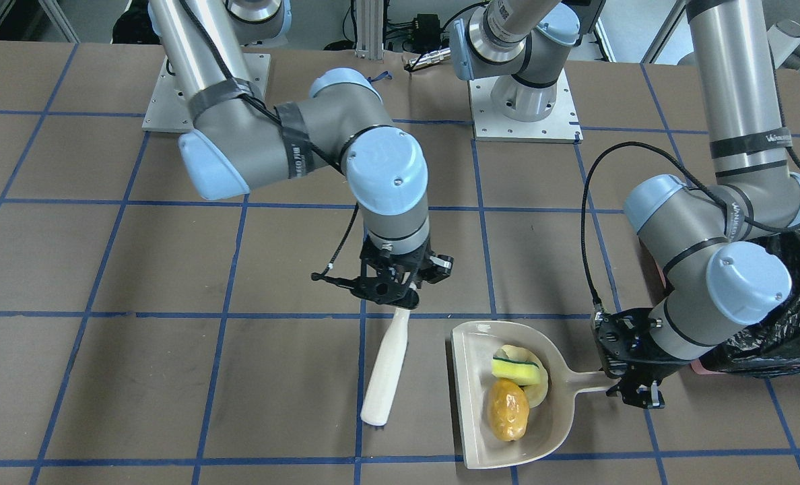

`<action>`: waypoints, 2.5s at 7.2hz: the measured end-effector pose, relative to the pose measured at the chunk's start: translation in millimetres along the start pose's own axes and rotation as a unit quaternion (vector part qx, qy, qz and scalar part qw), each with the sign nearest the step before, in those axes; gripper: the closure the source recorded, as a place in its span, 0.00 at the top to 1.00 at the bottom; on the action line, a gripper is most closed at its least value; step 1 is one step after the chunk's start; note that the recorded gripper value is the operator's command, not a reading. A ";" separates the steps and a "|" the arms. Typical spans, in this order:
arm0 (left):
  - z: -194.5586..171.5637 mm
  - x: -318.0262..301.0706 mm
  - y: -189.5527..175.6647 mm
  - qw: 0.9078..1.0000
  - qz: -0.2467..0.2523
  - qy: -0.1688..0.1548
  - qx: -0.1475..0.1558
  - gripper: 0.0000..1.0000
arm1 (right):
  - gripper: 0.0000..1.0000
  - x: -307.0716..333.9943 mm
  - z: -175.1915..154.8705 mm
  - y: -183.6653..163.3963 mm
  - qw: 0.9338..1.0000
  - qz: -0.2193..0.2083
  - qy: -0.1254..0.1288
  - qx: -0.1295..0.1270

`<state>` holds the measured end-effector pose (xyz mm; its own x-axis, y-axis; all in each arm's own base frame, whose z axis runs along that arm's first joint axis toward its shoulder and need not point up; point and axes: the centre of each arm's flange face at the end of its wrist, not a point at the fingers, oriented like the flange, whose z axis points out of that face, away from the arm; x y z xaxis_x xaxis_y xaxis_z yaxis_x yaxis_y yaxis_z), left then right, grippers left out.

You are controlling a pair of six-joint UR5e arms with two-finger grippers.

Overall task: Sweep and dump trash into bin
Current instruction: 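Lift the loaded dustpan over the black bin with the left gripper while the right withdraws, then tip the dustpan with the left gripper to dump the items into the bin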

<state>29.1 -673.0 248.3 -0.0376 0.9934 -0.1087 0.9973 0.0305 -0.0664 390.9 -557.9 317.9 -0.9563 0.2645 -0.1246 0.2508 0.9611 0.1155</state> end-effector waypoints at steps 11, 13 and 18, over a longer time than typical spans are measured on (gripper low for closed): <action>-275.8 148.3 354.5 0.996 -0.059 0.061 -0.042 0.00 | 0.00 425.0 -47.4 -104.6 0.990 -0.115 0.075 0.005; -300.8 161.7 385.4 0.986 -0.061 0.073 -0.135 0.00 | 0.00 443.1 -28.1 -119.7 0.989 -0.121 0.083 0.008; -305.9 114.2 338.6 0.930 0.013 0.145 -0.337 0.00 | 0.00 459.5 -9.7 -137.4 0.988 -0.130 0.083 0.011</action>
<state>381.6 -515.3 516.8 -0.0911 0.9800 0.1769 0.8139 -0.0290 0.5802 -84.4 -569.2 254.3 -0.9999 -0.0065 0.0159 -0.0053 0.9969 0.0790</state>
